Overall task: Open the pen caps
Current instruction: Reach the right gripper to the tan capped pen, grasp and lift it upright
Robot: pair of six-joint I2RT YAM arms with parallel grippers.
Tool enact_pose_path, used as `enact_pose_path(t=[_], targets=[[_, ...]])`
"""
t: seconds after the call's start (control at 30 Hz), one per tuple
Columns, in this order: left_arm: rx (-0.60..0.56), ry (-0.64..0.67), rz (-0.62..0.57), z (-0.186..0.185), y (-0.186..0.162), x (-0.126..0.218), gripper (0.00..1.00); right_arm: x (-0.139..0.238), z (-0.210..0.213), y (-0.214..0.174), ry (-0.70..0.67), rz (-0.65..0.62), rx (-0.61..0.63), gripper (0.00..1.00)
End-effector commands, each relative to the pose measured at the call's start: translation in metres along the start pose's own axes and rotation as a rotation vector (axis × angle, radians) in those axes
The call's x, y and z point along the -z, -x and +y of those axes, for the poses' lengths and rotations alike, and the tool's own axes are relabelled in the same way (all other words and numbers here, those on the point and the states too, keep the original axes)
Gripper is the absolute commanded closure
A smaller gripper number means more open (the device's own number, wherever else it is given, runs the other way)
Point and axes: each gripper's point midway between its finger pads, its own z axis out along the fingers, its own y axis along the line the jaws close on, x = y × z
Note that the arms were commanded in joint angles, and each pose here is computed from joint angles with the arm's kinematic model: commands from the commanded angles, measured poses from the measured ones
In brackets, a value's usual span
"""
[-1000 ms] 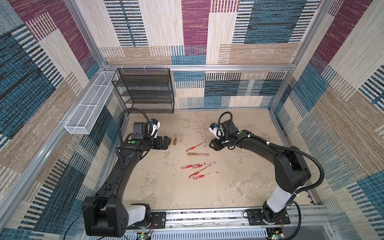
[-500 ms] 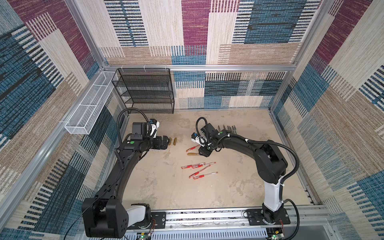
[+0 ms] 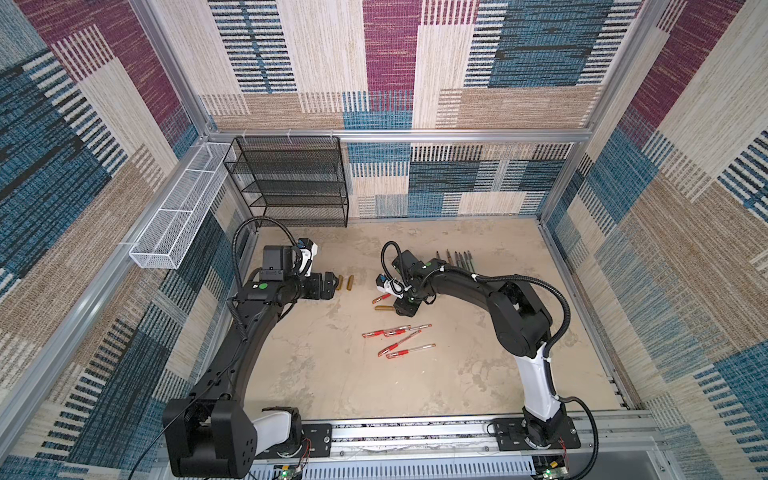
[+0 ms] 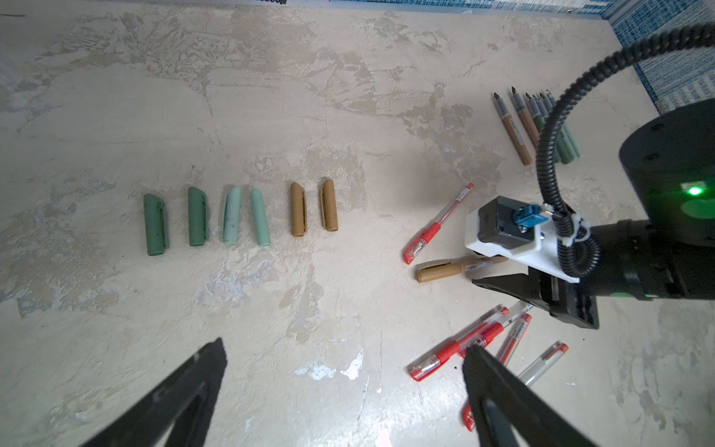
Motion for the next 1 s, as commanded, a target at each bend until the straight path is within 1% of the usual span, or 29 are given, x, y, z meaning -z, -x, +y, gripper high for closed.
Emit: enact_pose_path(t=[0.0,0.1,0.17,0.27,0.43,0.63,0.77,0.97], targets=[[0.018,-0.011,-0.018,-0.001,0.004,0.001,0.01,-0.003,0.007,-0.003,0.026,0.009,0.02,0.65],[0.02,-0.011,-0.017,-0.001,0.004,0.0,0.01,-0.004,0.011,-0.006,0.04,0.014,0.029,0.74],[0.02,-0.011,-0.018,-0.001,0.004,0.001,0.01,-0.004,0.014,-0.007,0.046,0.014,0.032,0.77],[0.019,-0.011,-0.018,-0.001,0.004,0.001,0.01,-0.005,0.019,-0.012,0.056,0.025,0.052,0.81],[0.021,-0.013,-0.019,-0.001,0.004,0.0,0.01,-0.001,0.031,-0.016,0.08,0.019,0.086,0.84],[0.029,-0.018,-0.019,-0.002,0.004,-0.001,0.01,0.017,0.029,0.0,0.063,-0.037,0.089,0.9],[0.034,-0.064,-0.026,-0.009,0.007,0.002,0.01,0.035,0.03,0.021,0.058,-0.123,0.068,0.92],[0.097,-0.163,-0.039,-0.025,0.013,0.004,0.01,0.082,0.042,0.067,0.102,-0.401,-0.019,0.92]])
